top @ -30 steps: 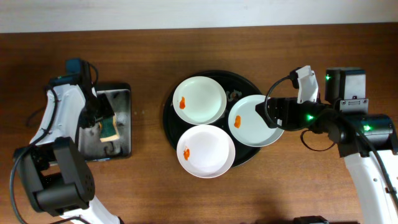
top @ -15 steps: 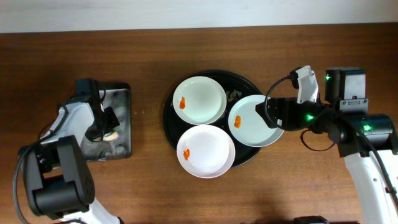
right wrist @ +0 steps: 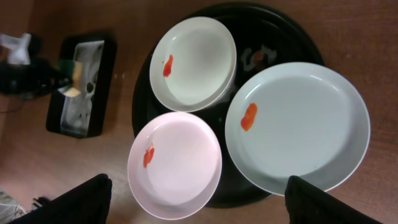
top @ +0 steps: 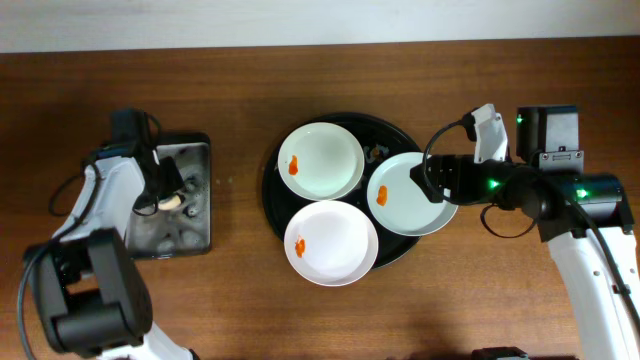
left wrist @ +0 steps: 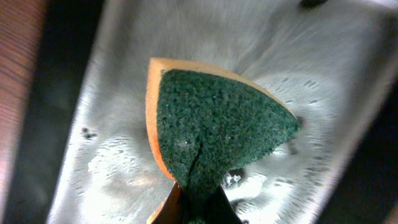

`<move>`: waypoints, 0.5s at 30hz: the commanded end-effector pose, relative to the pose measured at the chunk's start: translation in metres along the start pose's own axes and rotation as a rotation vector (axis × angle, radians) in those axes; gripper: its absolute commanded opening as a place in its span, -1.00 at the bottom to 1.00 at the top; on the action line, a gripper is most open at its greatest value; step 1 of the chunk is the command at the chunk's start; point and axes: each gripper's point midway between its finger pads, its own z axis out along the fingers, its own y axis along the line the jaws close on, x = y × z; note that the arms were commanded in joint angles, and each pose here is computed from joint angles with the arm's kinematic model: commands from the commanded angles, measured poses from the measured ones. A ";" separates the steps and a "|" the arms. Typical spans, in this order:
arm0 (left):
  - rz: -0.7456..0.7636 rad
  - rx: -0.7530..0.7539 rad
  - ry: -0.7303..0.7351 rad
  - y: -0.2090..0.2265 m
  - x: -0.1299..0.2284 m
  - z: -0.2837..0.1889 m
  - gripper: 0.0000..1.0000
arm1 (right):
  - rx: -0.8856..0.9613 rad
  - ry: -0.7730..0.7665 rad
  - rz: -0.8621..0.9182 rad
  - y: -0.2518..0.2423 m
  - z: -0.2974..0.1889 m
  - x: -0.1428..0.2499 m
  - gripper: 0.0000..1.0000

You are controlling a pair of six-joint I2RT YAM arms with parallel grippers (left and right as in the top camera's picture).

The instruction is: Clean dirty plates on tray and stack at the side

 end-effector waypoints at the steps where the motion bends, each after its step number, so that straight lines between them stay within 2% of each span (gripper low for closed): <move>1: 0.043 -0.037 0.066 0.004 0.013 0.028 -1.00 | 0.014 -0.001 0.004 -0.002 -0.003 -0.001 0.80; 6: 0.071 -0.043 0.039 0.004 0.006 0.033 -1.00 | 0.017 0.029 0.020 -0.007 0.007 0.000 0.79; 11: 0.088 -0.059 0.131 0.006 0.026 0.061 -1.00 | 0.007 0.040 0.026 -0.006 0.009 0.001 0.78; 15: 0.090 -0.051 0.152 0.005 0.031 0.063 -1.00 | 0.006 0.041 0.026 -0.006 0.009 0.001 0.78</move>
